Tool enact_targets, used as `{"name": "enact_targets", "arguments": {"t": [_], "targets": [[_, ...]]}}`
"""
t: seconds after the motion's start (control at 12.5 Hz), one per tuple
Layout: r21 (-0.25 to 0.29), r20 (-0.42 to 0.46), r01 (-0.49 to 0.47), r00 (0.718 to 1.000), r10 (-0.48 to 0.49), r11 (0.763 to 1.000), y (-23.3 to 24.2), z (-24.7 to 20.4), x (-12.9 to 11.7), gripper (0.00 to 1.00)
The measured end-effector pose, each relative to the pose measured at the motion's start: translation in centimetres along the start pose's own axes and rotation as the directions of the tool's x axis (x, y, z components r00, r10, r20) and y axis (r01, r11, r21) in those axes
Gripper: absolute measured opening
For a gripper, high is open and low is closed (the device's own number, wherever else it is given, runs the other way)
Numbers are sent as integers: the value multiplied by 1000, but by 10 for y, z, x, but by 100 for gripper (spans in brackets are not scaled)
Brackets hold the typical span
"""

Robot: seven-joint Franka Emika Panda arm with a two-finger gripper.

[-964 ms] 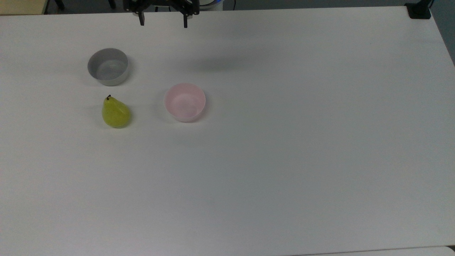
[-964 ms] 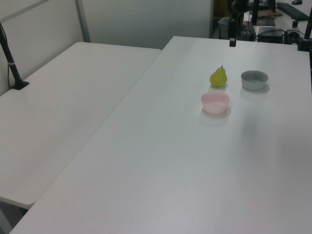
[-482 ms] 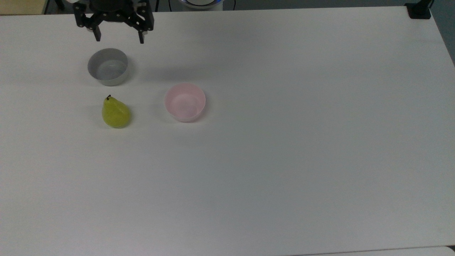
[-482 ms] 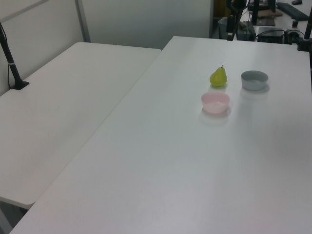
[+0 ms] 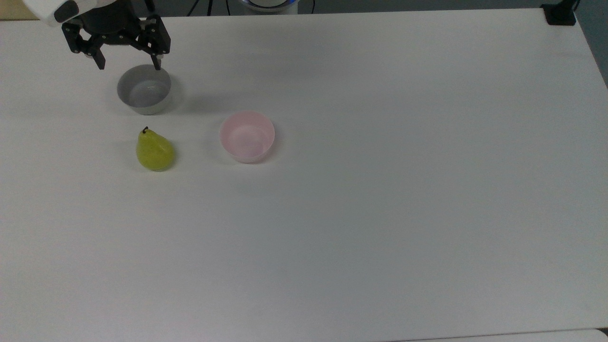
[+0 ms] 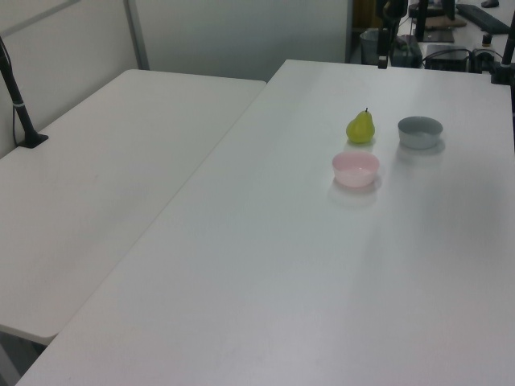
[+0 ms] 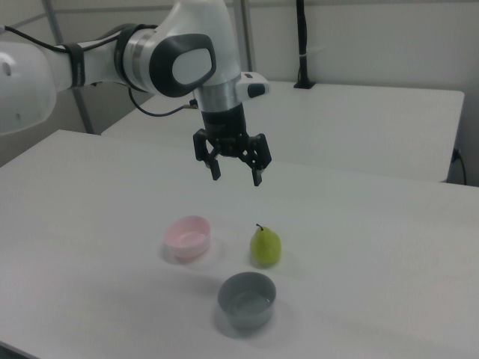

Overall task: Place the pear in the bowl
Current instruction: 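Move the open gripper over the yellow-green pear, then lower the gripper around the pear and close the fingers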

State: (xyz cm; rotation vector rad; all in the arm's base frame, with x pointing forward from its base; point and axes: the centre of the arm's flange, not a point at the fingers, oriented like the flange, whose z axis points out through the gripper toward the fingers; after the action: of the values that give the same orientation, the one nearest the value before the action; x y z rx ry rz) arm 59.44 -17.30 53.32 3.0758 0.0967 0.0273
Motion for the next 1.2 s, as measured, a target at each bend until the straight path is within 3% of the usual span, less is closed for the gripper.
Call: {"name": "enact_targets", "arguments": {"t": [0.4, 1.2], "targets": [[-4, -7, 21, 1000, -21, 1000, 2, 64, 25, 100], [-11, 45, 45, 998, -45, 999, 3, 168, 42, 100]]}}
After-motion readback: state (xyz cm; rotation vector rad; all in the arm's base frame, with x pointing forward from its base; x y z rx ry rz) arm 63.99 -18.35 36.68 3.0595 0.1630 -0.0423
